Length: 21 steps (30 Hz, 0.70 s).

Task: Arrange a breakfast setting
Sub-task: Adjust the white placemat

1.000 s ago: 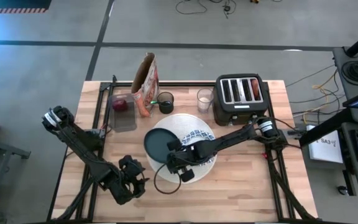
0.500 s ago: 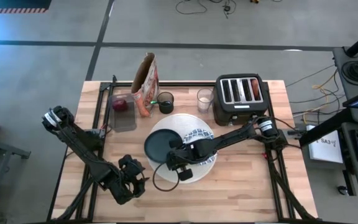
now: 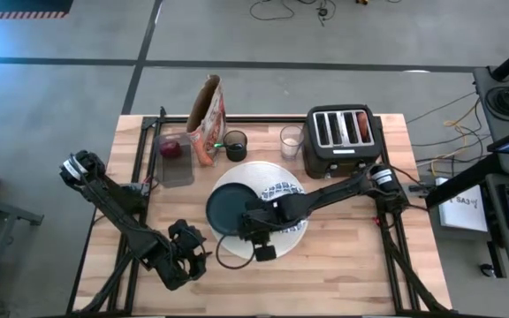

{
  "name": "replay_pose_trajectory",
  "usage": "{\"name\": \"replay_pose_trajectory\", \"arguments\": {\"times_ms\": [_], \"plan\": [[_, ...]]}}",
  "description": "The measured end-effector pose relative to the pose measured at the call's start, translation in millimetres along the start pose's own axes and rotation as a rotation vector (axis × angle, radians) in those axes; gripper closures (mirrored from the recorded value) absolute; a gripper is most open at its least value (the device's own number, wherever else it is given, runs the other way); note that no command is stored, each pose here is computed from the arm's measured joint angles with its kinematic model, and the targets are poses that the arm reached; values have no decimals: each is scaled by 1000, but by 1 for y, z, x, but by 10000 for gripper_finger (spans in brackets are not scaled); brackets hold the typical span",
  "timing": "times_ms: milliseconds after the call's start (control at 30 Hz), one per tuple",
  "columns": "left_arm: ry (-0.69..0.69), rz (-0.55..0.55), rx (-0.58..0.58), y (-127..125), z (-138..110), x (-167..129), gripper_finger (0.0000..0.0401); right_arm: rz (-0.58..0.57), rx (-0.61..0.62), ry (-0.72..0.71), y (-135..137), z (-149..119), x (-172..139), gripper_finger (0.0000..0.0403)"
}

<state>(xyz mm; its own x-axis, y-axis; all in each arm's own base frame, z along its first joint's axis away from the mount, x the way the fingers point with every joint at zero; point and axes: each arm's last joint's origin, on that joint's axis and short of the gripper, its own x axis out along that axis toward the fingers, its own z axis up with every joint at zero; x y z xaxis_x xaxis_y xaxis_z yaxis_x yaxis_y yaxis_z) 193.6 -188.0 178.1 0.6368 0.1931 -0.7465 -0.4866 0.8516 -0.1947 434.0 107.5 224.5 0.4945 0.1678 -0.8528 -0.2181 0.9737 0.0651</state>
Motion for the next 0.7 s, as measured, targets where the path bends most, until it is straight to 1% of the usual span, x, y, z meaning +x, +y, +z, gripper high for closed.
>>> {"name": "replay_pose_trajectory", "arguments": {"times_ms": [100,300,400,500,567,700], "plan": [[0,0,-1,0,0,0,182,87,89,12,6,-1,-2,349],[29,-13,-2,-1,-1,0,182,97,197,93,24,-16,6,367],[36,-15,19,-1,-1,0,182,47,264,99,33,-21,10,373],[44,-26,44,-2,-1,0,182,-68,334,82,37,-25,12,378],[58,-41,55,-3,-1,0,182,-120,381,72,38,-27,14,383],[95,-64,77,-5,-2,-2,182,-153,463,76,41,-33,17,393]]}}
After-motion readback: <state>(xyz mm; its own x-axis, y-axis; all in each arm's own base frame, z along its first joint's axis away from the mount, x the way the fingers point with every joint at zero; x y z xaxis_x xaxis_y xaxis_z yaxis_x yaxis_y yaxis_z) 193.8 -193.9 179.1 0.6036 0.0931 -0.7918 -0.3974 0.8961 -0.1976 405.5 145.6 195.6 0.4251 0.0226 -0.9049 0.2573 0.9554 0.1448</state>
